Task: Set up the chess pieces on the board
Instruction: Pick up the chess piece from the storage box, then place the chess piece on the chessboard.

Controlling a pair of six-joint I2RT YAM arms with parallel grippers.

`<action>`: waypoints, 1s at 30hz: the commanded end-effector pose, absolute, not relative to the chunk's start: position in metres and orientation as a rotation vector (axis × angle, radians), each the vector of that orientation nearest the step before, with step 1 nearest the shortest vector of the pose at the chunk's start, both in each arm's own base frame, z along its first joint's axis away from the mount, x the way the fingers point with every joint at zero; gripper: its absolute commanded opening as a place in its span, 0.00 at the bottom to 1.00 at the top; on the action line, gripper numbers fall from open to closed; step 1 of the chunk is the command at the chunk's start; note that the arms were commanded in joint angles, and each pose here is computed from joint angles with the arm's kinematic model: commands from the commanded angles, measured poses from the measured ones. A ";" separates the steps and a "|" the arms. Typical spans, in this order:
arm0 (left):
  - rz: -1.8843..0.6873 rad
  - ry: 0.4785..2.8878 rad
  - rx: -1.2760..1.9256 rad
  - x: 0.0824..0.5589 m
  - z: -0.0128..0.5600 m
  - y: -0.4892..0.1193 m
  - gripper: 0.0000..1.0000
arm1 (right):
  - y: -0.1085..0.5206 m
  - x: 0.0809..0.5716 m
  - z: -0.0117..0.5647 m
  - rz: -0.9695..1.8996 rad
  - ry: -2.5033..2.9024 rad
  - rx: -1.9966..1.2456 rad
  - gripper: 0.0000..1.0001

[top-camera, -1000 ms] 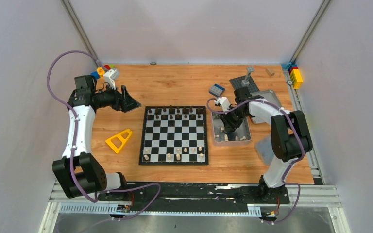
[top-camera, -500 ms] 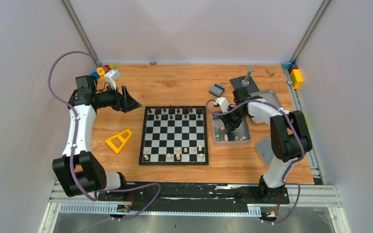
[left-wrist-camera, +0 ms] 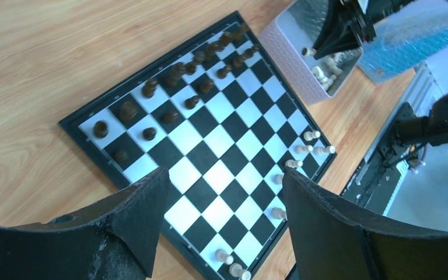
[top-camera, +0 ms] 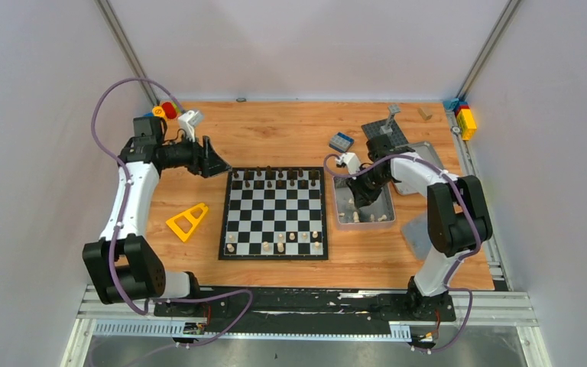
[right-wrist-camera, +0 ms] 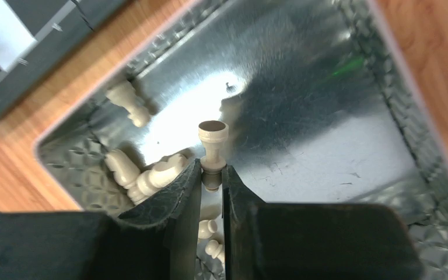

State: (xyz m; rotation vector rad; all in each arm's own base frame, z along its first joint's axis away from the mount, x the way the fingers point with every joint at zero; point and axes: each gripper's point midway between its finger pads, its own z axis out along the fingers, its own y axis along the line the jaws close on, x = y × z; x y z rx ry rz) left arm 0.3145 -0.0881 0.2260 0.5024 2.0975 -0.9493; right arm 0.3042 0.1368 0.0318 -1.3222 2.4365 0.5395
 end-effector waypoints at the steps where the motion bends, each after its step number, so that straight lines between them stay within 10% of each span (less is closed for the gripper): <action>1: -1.000 1.995 0.654 0.318 0.248 -0.122 0.77 | 0.172 0.316 0.104 0.643 2.257 -1.305 0.00; 14: -1.442 1.998 0.767 0.307 0.273 -0.229 0.65 | 0.282 0.297 0.228 0.903 1.868 -1.387 0.00; 30: -1.688 2.133 0.778 0.291 0.250 -0.284 0.54 | 0.316 0.294 0.249 0.925 1.792 -1.366 0.00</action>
